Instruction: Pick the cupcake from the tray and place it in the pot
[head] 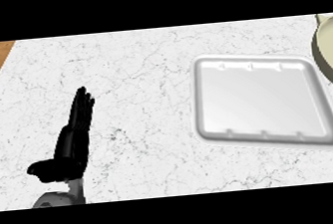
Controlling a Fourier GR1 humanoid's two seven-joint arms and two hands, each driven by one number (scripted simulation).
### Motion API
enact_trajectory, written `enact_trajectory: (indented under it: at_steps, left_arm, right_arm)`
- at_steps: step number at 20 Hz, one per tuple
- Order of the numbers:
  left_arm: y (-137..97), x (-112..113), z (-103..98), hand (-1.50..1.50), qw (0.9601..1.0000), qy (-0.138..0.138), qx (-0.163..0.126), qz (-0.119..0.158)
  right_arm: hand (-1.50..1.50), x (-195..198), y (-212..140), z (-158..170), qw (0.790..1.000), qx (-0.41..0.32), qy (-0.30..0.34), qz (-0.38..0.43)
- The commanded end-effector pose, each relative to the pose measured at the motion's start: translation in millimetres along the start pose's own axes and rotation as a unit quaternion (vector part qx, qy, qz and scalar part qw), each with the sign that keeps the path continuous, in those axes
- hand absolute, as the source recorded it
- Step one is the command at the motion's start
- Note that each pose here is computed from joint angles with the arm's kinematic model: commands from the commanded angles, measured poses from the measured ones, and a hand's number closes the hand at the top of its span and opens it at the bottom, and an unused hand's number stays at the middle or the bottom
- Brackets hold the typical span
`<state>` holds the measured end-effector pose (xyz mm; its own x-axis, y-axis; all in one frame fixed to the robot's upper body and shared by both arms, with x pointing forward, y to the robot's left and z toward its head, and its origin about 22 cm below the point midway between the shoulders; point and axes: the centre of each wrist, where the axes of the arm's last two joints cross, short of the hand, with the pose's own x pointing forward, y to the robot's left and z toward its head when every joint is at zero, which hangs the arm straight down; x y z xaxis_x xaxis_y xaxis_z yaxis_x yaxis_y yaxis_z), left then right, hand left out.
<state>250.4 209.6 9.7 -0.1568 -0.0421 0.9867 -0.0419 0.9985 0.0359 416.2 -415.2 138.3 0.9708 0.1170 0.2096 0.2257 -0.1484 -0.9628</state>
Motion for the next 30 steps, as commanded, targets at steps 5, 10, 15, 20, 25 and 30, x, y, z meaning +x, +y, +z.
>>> enact_trajectory:
  at_steps: [5,10,15,20,25,30]
  left_arm:
    - [-0.4,9.0,-7.2,0.00,0.9998,0.006,0.015,0.010]
    - [6.8,2.2,3.9,0.00,1.0000,0.004,0.005,0.000]
    - [12.1,4.1,-3.8,0.00,0.9999,0.008,0.007,0.003]
    - [12.3,5.8,2.1,0.00,0.9999,0.011,0.009,-0.003]
    - [10.6,-2.3,17.6,0.00,0.9997,0.010,0.021,-0.002]
    - [26.6,6.1,3.9,0.00,0.9995,0.022,0.022,0.001]
  right_arm:
    - [1.50,-43.1,47.9,-13.6,0.987,0.087,0.135,-0.014]
    - [-1.50,-53.8,57.1,-17.3,0.980,0.137,0.133,-0.055]
    - [-1.50,-43.6,47.5,-11.1,0.972,0.053,0.096,-0.207]
    - [-1.50,-44.2,31.2,-18.8,0.928,-0.066,0.087,-0.357]
    - [-1.50,-61.8,52.4,-11.9,0.895,-0.098,0.127,-0.416]
    - [-1.50,-97.4,68.4,-15.5,0.888,-0.114,0.113,-0.430]
